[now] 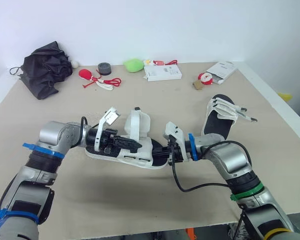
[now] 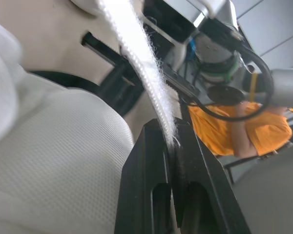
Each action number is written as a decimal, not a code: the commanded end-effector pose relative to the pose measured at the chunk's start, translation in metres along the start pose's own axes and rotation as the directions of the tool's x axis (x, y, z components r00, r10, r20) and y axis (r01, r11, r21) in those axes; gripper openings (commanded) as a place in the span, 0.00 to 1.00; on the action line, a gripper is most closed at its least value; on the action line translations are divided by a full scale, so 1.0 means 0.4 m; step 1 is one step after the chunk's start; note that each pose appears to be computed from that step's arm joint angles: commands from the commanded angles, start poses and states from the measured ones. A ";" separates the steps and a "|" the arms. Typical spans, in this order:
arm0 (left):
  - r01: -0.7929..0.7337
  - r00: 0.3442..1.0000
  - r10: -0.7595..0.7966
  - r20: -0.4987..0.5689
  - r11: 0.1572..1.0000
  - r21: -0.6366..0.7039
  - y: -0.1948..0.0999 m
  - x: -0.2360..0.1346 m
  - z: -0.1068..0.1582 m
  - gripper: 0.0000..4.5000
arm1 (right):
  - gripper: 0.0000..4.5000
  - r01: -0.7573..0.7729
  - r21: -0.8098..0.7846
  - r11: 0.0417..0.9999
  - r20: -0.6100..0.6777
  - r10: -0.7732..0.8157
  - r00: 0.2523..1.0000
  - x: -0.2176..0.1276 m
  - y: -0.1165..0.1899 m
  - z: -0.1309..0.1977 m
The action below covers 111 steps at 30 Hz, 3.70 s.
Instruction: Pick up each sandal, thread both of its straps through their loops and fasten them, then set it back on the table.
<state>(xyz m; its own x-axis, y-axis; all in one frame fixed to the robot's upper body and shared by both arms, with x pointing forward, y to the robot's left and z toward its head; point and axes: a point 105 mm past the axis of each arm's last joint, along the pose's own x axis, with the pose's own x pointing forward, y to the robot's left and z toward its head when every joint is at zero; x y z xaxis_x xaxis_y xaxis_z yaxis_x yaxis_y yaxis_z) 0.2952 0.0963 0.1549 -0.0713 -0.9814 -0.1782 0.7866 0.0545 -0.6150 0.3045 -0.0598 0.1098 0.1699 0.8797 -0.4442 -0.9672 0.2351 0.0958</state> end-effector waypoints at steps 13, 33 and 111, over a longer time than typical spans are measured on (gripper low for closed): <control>-0.051 0.998 0.059 -0.035 0.979 0.197 0.015 0.015 -0.023 0.01 | 0.00 -0.019 0.041 0.999 -0.024 0.020 1.000 0.019 0.006 -0.026; -0.186 0.982 0.165 0.087 0.891 0.414 0.006 -0.011 -0.018 0.01 | 0.00 -0.018 0.045 0.999 -0.010 0.019 1.000 0.021 0.006 -0.024; -0.302 0.912 0.236 0.335 0.939 0.162 0.016 -0.036 0.008 0.03 | 0.00 -0.043 0.034 0.999 0.005 0.043 0.999 0.041 0.016 -0.013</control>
<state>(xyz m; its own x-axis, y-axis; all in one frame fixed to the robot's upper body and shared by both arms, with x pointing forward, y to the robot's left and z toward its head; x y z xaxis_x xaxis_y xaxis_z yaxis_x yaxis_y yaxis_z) 0.3028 0.1074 0.1456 0.3090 -0.9469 -0.0885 0.8443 0.3159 -0.4329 0.3049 -0.0495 0.1083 0.1548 0.8960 -0.4162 -0.9681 0.2216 0.1171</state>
